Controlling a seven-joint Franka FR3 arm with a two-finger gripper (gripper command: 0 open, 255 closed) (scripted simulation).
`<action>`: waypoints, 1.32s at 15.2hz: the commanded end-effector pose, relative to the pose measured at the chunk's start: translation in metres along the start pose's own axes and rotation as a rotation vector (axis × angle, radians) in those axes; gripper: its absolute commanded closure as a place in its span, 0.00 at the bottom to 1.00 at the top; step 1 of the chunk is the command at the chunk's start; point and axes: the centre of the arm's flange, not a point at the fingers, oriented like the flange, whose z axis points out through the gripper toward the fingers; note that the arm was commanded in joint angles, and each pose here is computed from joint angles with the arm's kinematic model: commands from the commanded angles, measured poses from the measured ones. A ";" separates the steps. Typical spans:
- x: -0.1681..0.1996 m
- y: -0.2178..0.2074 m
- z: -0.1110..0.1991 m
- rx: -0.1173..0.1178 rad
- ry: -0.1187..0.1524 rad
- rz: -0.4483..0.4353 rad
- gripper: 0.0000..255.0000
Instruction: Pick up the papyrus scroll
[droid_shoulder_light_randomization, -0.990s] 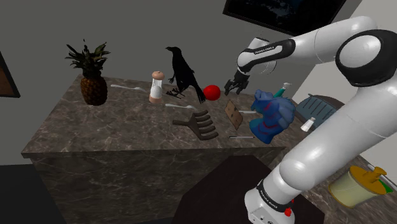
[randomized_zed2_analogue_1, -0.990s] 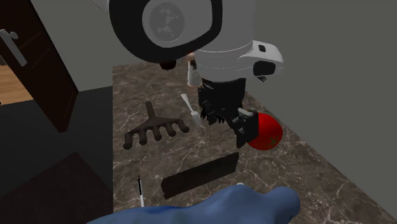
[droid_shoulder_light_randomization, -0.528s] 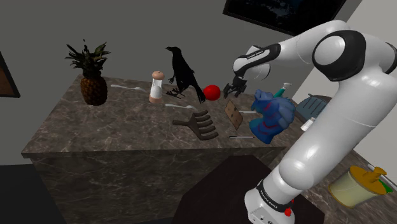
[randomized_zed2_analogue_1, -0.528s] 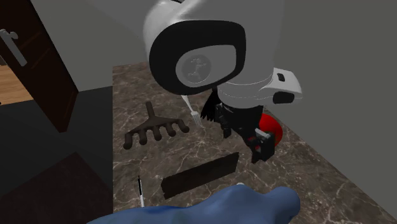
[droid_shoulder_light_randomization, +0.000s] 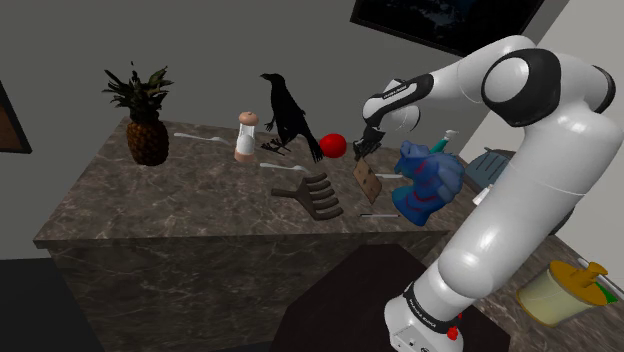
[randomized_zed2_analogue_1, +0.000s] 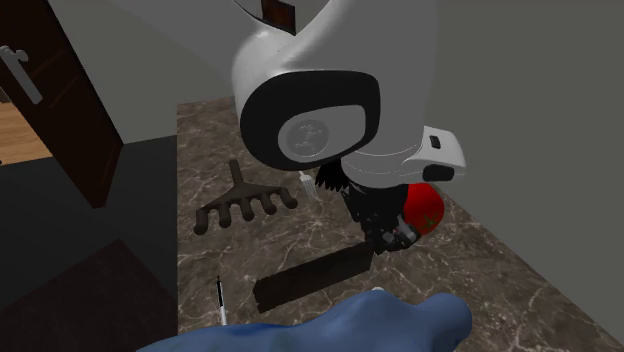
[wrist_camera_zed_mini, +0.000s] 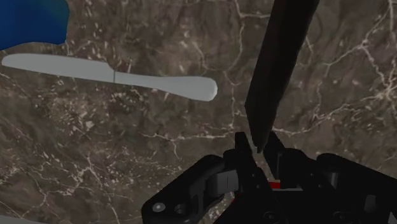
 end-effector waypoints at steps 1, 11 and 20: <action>0.000 0.000 0.000 0.000 0.000 0.000 1.00; 0.004 0.001 -0.021 0.000 0.000 0.000 1.00; 0.011 0.002 -0.067 0.000 0.000 0.000 1.00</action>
